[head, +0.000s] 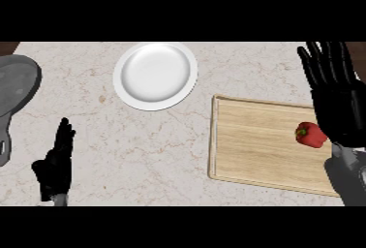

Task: Pick the bell pepper from the tray and place it in the plate

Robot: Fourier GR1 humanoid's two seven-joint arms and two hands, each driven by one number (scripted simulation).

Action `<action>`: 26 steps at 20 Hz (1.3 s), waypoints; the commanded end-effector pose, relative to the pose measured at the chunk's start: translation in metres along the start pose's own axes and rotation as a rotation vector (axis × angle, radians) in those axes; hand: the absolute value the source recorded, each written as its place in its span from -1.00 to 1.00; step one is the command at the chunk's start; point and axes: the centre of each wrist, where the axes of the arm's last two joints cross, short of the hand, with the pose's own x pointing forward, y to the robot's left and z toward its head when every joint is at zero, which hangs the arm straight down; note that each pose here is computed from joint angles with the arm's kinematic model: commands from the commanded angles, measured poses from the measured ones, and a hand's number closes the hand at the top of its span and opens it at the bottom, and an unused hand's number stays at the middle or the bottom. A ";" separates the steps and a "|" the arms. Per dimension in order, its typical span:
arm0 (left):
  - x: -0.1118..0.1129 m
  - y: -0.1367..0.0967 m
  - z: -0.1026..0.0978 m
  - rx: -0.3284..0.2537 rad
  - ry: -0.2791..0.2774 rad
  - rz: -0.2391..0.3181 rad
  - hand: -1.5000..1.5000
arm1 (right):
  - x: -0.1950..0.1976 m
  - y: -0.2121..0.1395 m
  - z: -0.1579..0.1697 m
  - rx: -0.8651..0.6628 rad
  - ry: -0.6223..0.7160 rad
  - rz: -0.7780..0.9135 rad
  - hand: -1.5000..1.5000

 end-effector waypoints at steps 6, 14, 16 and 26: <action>0.072 -0.014 -0.045 -0.227 -0.212 -0.099 0.00 | -0.012 0.031 0.008 0.548 0.306 -0.451 -1.00; 0.090 -0.024 -0.053 -0.308 -0.132 -0.058 0.00 | -0.035 -0.056 0.076 0.751 0.271 -0.120 -1.00; 0.102 -0.035 -0.063 -0.312 -0.127 -0.073 0.00 | -0.040 -0.078 0.084 0.785 0.218 -0.051 -1.00; 0.107 -0.029 -0.065 -0.329 -0.135 -0.068 0.00 | 0.048 -0.189 0.024 0.654 0.007 0.278 -1.00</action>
